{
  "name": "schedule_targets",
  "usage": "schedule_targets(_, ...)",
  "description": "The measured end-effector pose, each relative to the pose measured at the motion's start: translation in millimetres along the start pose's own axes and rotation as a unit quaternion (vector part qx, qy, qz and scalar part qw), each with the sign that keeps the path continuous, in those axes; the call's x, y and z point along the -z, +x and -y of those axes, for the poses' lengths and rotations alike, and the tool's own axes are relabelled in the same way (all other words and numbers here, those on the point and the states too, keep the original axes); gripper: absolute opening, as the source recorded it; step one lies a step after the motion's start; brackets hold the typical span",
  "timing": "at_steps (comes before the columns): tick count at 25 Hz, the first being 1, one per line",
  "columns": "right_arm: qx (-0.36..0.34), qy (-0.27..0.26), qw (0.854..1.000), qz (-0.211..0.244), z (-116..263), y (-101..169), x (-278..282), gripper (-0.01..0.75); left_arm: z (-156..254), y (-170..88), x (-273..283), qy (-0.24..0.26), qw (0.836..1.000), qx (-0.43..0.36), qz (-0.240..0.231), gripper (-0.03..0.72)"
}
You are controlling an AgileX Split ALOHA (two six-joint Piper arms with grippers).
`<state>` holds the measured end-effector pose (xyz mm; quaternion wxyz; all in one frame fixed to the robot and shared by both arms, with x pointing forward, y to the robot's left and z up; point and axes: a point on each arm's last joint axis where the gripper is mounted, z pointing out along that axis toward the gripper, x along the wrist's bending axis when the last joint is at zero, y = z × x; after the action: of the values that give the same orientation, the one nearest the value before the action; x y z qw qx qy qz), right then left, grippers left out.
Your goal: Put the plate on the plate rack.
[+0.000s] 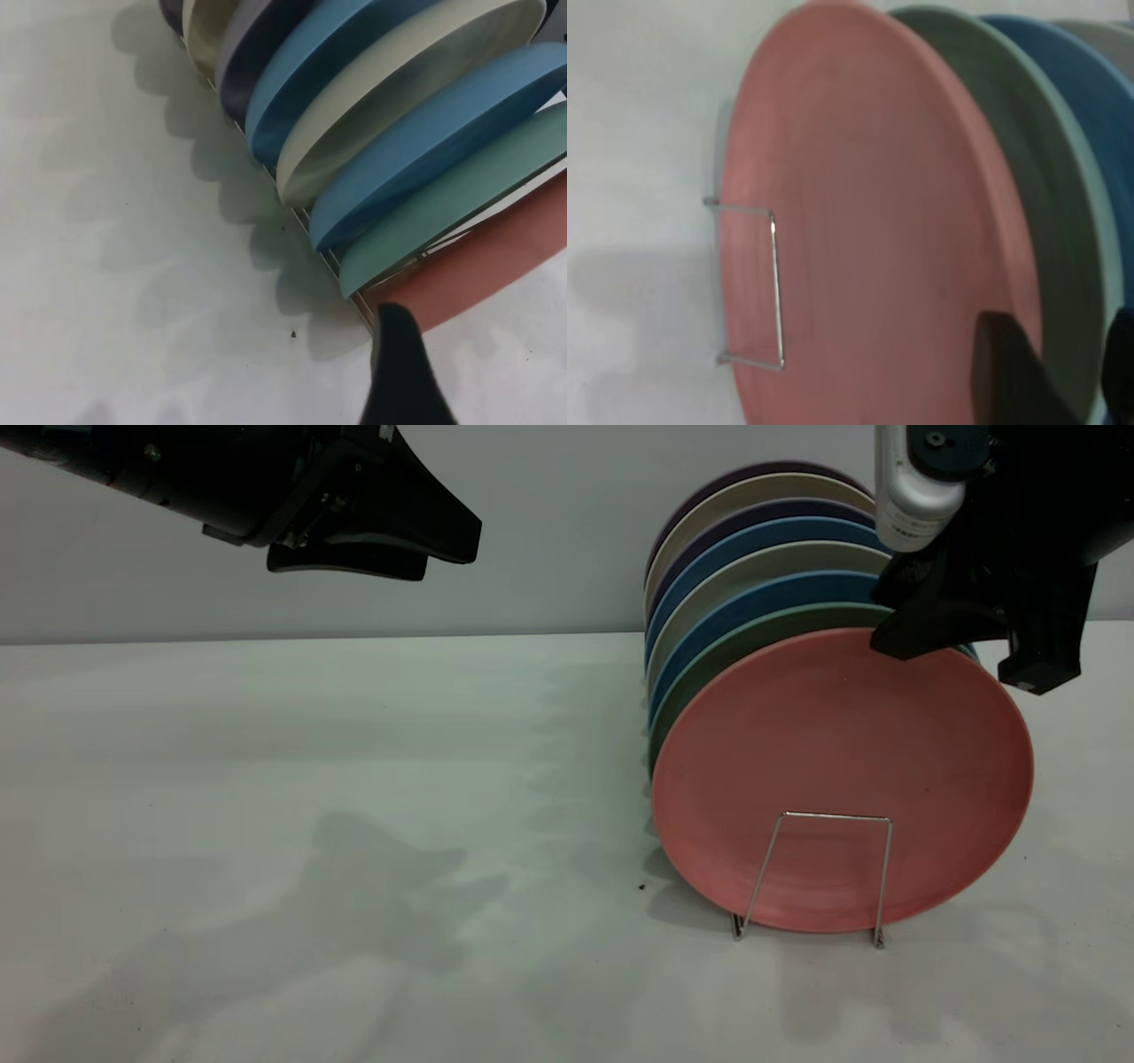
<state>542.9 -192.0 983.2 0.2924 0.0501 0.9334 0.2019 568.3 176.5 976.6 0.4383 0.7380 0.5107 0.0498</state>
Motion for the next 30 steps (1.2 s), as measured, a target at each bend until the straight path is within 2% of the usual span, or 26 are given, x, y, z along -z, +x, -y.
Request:
schedule_targets(3, 0.0, 0.0, 1.0, -0.001, 0, 0, 0, 0.312, 0, 0, 0, 0.0, 1.0, 0.0, 0.0, 0.483)
schedule_targets(12, 0.001, -0.005, 1.0, -0.009, -2, 1, 4, 0.328, 0, 0, 0, 0.0, 1.0, 0.0, -0.001, 0.483)
schedule_targets(17, -0.012, -0.022, 1.0, 0.009, -9, -3, 25, 0.365, 0, 0, 0, 0.0, 1.0, 0.0, 0.0, 0.483)
schedule_targets(22, -0.067, -0.034, 0.996, 0.044, -14, -10, 56, 0.373, -4, 1, 11, -0.007, 1.0, -0.012, -0.006, 0.483)
schedule_targets(25, -0.113, -0.028, 0.99, 0.084, -10, -17, 85, 0.373, -18, 9, 42, -0.041, 0.999, -0.005, -0.026, 0.483)
schedule_targets(27, -0.165, -0.02, 0.98, 0.11, -2, -20, 105, 0.373, -26, 13, 68, -0.065, 0.997, -0.002, -0.035, 0.483)
schedule_targets(30, -0.253, -0.011, 0.957, 0.139, 5, -20, 133, 0.373, -34, 12, 110, -0.091, 0.995, -0.012, -0.048, 0.483)
